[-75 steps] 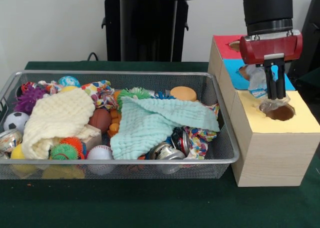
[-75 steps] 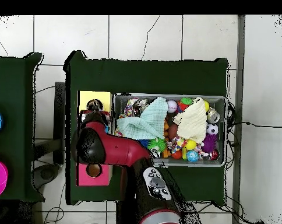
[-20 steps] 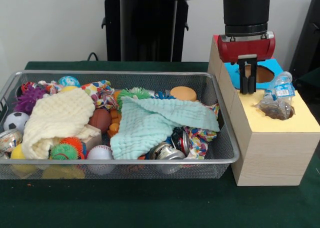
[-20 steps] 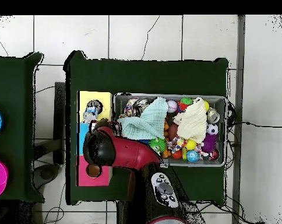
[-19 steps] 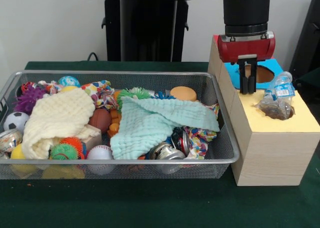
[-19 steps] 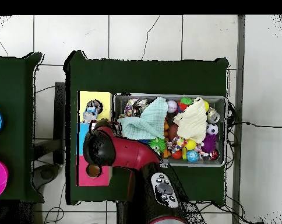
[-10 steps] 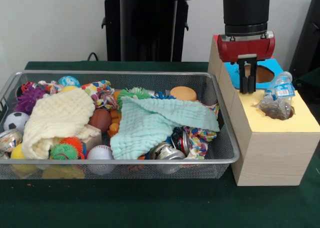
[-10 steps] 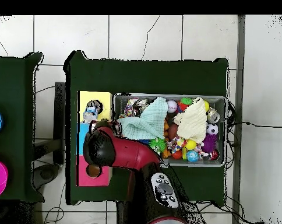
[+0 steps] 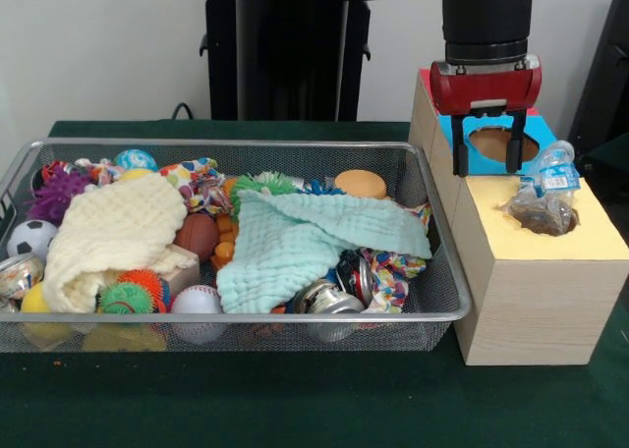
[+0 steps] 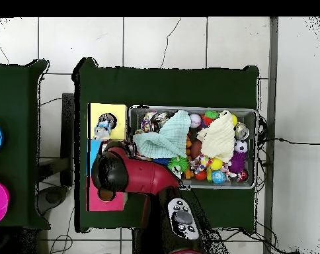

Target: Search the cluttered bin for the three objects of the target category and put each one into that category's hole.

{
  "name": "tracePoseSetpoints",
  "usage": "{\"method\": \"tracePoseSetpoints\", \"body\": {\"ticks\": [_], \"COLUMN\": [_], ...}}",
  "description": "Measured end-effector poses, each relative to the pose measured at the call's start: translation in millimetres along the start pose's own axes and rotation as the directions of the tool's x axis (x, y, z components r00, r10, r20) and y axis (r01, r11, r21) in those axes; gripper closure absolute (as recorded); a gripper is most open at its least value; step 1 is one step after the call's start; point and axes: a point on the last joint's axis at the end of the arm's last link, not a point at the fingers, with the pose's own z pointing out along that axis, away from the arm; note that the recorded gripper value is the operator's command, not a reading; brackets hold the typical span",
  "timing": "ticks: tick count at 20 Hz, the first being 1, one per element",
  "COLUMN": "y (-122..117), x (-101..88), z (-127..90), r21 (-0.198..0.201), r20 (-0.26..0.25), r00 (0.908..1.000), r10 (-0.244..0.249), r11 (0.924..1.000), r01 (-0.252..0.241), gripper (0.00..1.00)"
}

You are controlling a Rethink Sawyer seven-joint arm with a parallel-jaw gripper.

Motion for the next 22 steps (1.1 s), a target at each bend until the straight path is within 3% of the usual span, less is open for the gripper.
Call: {"method": "tracePoseSetpoints", "body": {"ticks": [13, 17, 22], "y": [-9.1, -7.8, -5.5], "x": [23.5, 32.0, 35.5], "z": [-7.1, -16.9, -40.9], "r21": [0.009, -0.001, -0.017], "r20": [-0.102, -0.167, -0.251], "r00": [0.9945, 0.9854, 0.9672], "r10": [-0.024, -0.036, -0.039], "r11": [0.9997, 0.9993, 0.9992], "r01": [0.025, 0.036, 0.036], "gripper": [0.00, 0.00, 0.00]}}
